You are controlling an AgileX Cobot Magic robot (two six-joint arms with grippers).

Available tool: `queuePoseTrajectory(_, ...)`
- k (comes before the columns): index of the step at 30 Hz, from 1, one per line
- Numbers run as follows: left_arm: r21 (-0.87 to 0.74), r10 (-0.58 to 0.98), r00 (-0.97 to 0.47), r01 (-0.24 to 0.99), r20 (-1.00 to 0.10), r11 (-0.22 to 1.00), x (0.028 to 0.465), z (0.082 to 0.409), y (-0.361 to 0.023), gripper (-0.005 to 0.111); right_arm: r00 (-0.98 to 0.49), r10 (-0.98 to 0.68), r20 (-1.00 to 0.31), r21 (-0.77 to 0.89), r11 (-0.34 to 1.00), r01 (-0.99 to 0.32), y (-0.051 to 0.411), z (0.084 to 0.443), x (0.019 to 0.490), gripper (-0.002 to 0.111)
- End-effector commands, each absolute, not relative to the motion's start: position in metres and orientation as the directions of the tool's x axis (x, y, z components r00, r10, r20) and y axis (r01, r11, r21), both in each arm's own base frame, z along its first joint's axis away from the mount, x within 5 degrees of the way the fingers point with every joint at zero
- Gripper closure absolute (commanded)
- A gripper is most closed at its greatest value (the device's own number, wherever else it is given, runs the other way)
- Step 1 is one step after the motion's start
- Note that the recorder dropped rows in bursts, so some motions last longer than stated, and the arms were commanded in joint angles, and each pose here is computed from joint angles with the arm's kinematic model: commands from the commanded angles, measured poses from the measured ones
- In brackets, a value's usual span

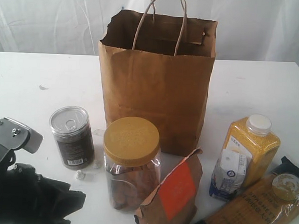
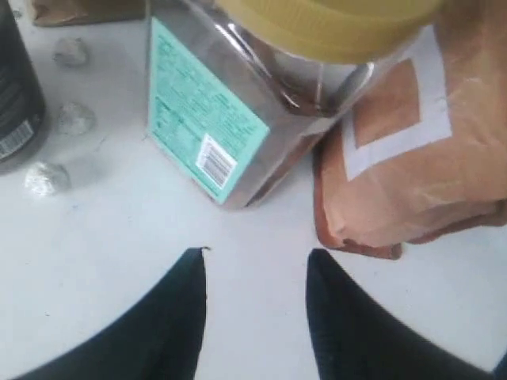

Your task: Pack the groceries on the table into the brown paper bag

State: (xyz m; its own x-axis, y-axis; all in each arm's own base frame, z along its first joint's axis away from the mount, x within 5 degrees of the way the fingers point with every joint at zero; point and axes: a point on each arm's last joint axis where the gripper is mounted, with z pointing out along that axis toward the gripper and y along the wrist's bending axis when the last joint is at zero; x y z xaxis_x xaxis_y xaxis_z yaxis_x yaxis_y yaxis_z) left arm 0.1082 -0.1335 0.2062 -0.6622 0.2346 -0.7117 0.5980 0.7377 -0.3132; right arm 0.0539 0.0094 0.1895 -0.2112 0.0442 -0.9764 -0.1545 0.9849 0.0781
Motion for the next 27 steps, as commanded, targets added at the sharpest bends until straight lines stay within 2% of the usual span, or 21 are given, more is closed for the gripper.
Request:
queuePoseTrajectory(1,-0.343,0.115,-0.677,0.503,-0.727,0.793,0.108,0.192,-0.122,0.061,-0.193,0.046,-0.98,0.075,0.986,-0.151,0.009,0.191,0.054,0.108)
queuePoseTrajectory(4,-0.317,0.035,-0.628,0.44,-0.778,0.84,0.113,0.185,-0.111,0.061,-0.193,0.046,-0.98,0.075,0.986,-0.151,0.009,0.191,0.054,0.108)
queuePoseTrajectory(8,-0.257,0.077,-0.59,0.462,-0.804,0.849,0.115,0.185,-0.11,0.059,-0.193,0.046,-0.98,0.075,0.986,-0.151,0.009,0.191,0.054,0.108)
queuePoseTrajectory(13,-0.241,0.084,-0.628,0.414,-0.774,0.878,0.121,0.173,-0.112,0.039,-0.193,0.046,-0.98,0.075,0.986,-0.151,0.009,0.191,0.054,0.108)
queuePoseTrajectory(15,-0.214,0.098,-0.631,0.398,-0.769,0.892,0.124,0.167,-0.113,0.036,-0.193,0.046,-0.98,0.075,0.986,-0.151,0.009,0.191,0.054,0.108)
queuePoseTrajectory(27,-0.154,0.157,-0.683,0.372,-0.714,0.915,0.151,0.15,-0.14,0.036,-0.193,0.046,-0.98,0.075,0.986,-0.151,0.009,0.191,0.054,0.108)
